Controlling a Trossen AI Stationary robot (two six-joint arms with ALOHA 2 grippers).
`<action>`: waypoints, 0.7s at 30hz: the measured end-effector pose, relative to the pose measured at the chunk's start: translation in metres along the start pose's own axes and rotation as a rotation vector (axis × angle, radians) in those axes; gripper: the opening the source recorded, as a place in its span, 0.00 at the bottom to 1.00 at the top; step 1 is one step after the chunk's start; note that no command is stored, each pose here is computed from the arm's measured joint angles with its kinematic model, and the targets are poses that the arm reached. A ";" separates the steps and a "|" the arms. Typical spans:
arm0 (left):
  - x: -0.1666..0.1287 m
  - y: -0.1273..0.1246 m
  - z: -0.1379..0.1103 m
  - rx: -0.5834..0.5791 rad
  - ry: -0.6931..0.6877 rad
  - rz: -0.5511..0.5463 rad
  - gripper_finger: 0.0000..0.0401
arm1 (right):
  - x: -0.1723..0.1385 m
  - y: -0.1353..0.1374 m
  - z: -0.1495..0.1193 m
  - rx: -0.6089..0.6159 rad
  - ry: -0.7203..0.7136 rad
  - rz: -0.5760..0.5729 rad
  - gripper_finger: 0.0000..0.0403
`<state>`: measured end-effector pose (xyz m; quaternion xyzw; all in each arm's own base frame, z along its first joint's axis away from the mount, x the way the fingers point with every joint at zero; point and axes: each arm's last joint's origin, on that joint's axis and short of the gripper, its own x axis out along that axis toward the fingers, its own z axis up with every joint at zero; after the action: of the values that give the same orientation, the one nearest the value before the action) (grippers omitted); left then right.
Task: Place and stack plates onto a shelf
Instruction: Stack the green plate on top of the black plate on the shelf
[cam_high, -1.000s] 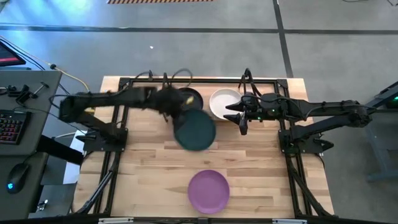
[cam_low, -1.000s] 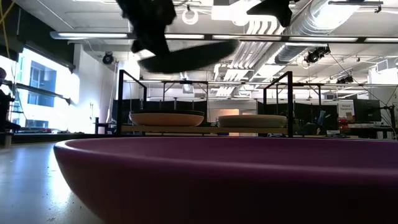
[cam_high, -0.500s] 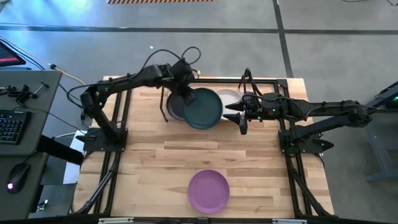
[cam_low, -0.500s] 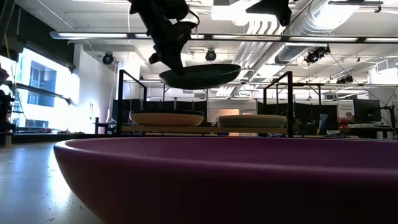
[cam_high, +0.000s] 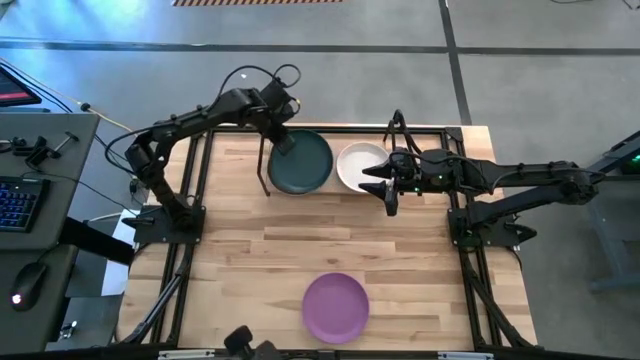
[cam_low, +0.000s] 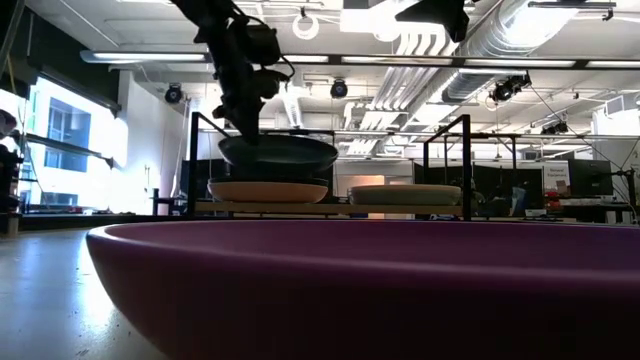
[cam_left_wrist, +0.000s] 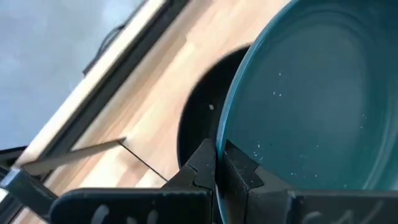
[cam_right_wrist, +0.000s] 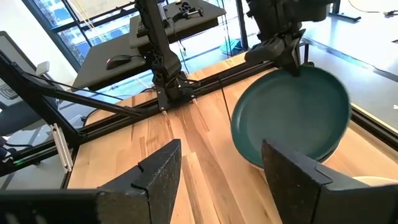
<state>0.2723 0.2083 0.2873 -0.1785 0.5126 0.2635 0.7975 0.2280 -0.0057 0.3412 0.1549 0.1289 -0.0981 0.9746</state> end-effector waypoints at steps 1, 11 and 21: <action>0.001 0.000 -0.001 0.010 0.010 0.000 0.00 | 0.000 0.000 0.000 0.000 0.000 0.000 0.51; 0.001 0.000 -0.003 0.031 0.027 0.031 0.04 | 0.000 0.000 0.000 0.000 0.001 0.003 0.51; 0.001 -0.001 -0.003 0.045 0.031 0.049 0.18 | 0.000 0.000 0.000 -0.002 0.001 0.003 0.51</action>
<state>0.2710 0.2059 0.2854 -0.1521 0.5349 0.2683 0.7866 0.2280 -0.0056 0.3412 0.1543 0.1293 -0.0963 0.9748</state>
